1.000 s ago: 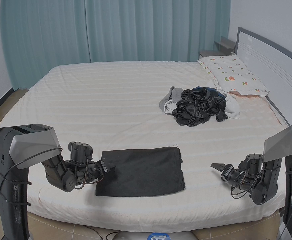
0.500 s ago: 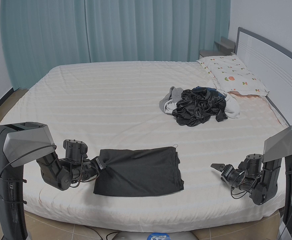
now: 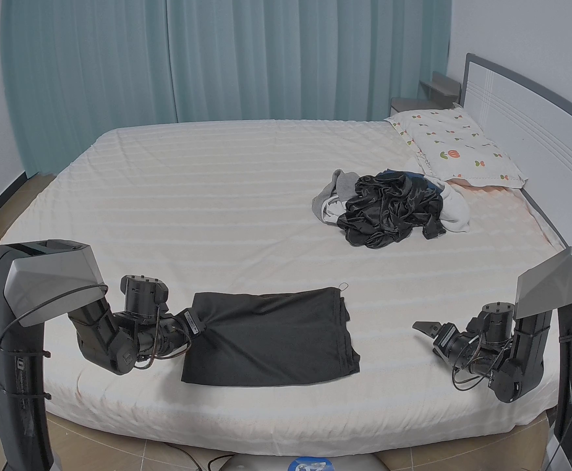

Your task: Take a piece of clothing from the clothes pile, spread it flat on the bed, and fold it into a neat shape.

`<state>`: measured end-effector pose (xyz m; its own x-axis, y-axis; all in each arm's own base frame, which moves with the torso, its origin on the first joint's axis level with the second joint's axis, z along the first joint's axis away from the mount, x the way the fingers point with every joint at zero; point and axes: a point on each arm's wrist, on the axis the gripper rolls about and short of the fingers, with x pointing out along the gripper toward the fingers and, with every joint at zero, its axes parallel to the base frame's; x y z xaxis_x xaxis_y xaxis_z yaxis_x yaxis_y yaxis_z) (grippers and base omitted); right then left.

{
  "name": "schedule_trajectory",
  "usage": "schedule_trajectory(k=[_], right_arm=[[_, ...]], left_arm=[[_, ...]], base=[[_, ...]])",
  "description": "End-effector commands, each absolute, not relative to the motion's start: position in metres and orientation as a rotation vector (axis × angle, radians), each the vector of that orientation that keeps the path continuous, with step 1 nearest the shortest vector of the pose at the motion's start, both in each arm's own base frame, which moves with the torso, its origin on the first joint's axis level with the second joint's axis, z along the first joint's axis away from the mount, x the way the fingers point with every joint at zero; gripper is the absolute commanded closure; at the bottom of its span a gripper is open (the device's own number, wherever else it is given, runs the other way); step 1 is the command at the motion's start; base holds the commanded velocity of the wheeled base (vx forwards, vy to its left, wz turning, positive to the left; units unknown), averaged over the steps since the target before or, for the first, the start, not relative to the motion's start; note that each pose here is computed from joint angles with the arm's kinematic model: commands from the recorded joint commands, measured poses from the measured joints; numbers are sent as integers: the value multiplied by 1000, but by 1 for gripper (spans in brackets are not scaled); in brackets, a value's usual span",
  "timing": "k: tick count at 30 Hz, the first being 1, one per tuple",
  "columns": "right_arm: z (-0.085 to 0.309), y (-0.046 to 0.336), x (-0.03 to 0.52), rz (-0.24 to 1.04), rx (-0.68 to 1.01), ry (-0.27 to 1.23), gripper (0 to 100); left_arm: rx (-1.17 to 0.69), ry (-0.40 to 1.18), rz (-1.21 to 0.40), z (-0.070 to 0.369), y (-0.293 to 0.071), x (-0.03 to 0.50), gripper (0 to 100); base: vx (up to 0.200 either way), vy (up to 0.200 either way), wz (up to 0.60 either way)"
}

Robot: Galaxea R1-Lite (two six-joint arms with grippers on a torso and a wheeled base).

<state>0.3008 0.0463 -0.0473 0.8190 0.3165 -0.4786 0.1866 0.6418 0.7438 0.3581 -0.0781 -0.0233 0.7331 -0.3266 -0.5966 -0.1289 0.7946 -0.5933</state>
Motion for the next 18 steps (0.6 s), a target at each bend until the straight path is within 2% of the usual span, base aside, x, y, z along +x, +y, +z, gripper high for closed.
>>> schedule_trajectory(k=[1,2,17,18], right_arm=[[-48,46,301,79,886,629,0],[-48,46,301,79,886,629,0],[-48,46,301,79,886,629,0],[-48,46,301,78,886,629,0]], left_arm=[[-659,753,-116,-24,-77,358,100],[-660,752,-118,-23,-78,358,0],[-661,754,-136,-21,-81,357,0],[-660,753,-137,-20,-81,357,100]], base=[[0,0,0],[0,0,0],[0,0,0],[0,0,0]])
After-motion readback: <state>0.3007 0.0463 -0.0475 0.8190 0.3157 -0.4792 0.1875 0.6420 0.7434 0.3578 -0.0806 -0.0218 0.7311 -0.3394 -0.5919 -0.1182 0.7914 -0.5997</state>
